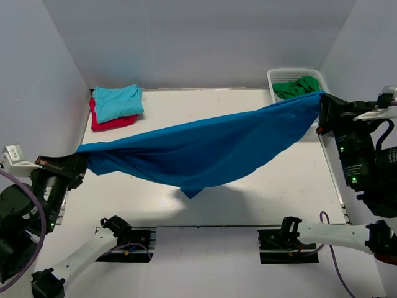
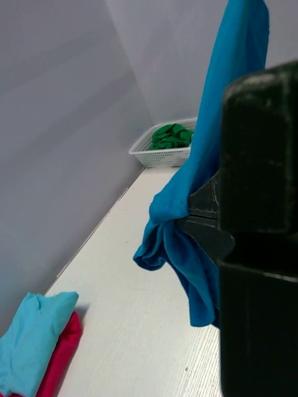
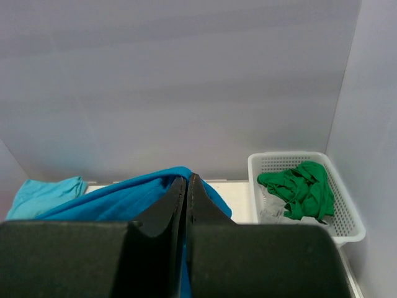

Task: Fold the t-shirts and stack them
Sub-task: Flatten out the tshirt

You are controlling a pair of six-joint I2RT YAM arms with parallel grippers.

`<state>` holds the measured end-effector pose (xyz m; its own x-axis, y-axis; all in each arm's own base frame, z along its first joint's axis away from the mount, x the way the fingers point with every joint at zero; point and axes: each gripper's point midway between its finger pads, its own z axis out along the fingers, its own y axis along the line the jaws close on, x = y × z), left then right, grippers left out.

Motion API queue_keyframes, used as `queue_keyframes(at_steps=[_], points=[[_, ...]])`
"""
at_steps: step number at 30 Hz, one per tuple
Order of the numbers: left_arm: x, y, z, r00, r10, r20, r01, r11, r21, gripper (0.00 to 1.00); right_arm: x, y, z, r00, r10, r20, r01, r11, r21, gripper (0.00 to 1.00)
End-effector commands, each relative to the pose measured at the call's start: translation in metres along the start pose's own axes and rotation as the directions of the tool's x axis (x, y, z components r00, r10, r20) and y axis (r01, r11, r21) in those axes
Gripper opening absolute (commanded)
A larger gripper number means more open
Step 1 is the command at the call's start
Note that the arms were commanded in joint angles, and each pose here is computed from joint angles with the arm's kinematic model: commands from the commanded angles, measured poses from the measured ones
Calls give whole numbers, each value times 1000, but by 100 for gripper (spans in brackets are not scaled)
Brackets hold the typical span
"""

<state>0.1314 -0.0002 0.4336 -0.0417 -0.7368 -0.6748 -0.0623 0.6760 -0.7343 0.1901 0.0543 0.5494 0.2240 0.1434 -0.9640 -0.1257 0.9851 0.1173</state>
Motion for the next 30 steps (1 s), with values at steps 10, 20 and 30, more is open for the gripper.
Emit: queue_keyframes(at_steps=[10, 20, 30], points=[[-8, -41, 13, 1000, 27, -1, -27, 995, 92, 0, -32, 4, 15, 997, -16, 72, 10, 997, 74, 0], [21, -38, 80, 992, 127, 19, -126, 990, -66, 0, 26, 43, 35, 984, -178, 9, 173, 968, 181, 0], [49, -12, 120, 979, 204, 27, -193, 953, -232, 0, 117, 65, 55, 968, -235, -90, 249, 944, 216, 0]])
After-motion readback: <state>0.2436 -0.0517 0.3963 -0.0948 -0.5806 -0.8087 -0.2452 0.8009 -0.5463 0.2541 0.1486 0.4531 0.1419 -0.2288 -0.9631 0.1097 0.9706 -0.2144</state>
